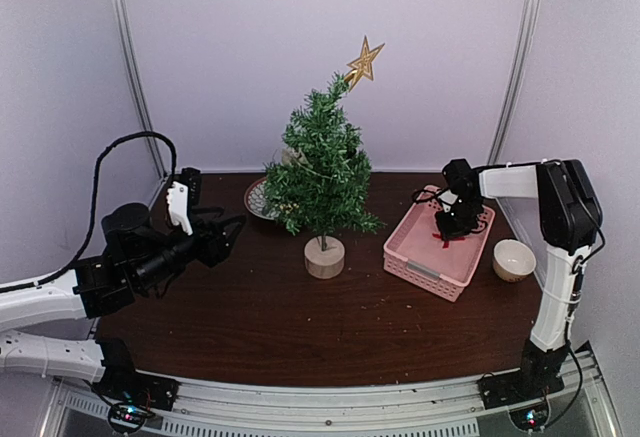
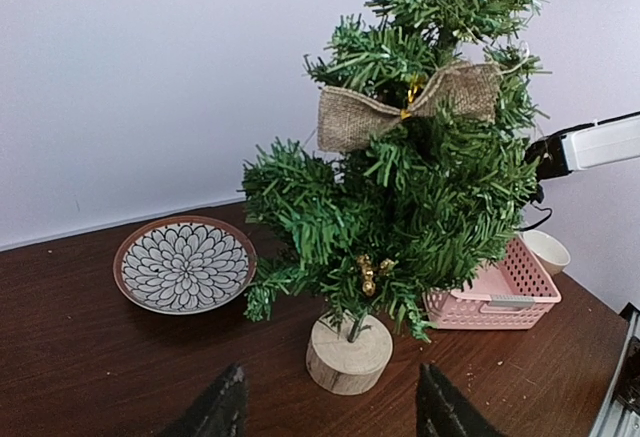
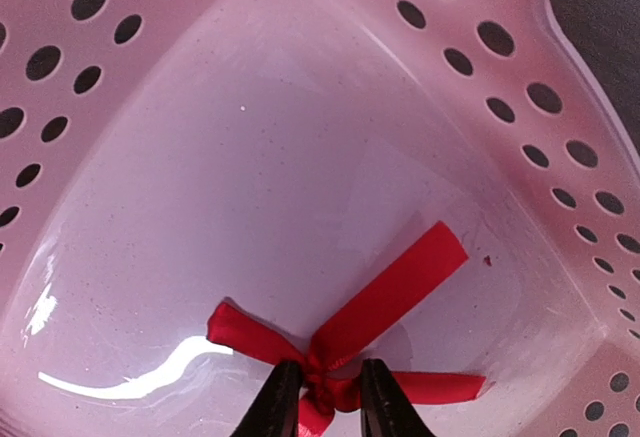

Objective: Decorate the small christmas tree

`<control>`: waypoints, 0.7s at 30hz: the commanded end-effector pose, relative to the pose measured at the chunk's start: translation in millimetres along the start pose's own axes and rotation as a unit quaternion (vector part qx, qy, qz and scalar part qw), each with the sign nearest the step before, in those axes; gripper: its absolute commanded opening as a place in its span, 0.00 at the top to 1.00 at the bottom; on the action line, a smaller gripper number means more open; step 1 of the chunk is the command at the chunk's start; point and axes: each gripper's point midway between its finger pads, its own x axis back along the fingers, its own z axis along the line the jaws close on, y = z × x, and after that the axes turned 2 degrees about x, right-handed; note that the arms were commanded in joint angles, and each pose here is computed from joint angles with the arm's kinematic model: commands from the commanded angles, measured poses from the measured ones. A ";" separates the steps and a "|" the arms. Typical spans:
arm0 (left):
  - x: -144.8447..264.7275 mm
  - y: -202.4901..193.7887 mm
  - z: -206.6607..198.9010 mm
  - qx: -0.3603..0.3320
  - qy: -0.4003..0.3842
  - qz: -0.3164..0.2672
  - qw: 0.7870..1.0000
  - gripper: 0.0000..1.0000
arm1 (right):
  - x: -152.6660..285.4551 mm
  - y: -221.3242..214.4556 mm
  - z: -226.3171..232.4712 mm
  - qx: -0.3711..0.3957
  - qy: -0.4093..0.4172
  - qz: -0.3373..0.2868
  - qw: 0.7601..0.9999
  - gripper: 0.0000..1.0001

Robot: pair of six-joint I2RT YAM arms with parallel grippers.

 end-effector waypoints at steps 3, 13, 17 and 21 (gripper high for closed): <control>3.5 10.4 3.3 -0.003 0.007 -0.022 1.000 0.42 | -5.9 3.7 4.3 0.000 0.020 0.011 1.000 0.84; 7.2 12.2 4.2 0.000 0.007 -0.027 1.000 0.41 | 79.4 18.7 41.3 -0.041 0.131 -0.099 0.986 1.00; 9.5 14.4 4.1 0.007 0.005 -0.034 0.999 0.41 | 164.9 35.2 77.4 -0.042 0.202 -0.203 0.957 1.00; 9.7 16.3 2.0 0.012 -0.001 -0.036 0.999 0.41 | 235.4 40.9 123.9 -0.033 0.281 -0.272 0.920 1.00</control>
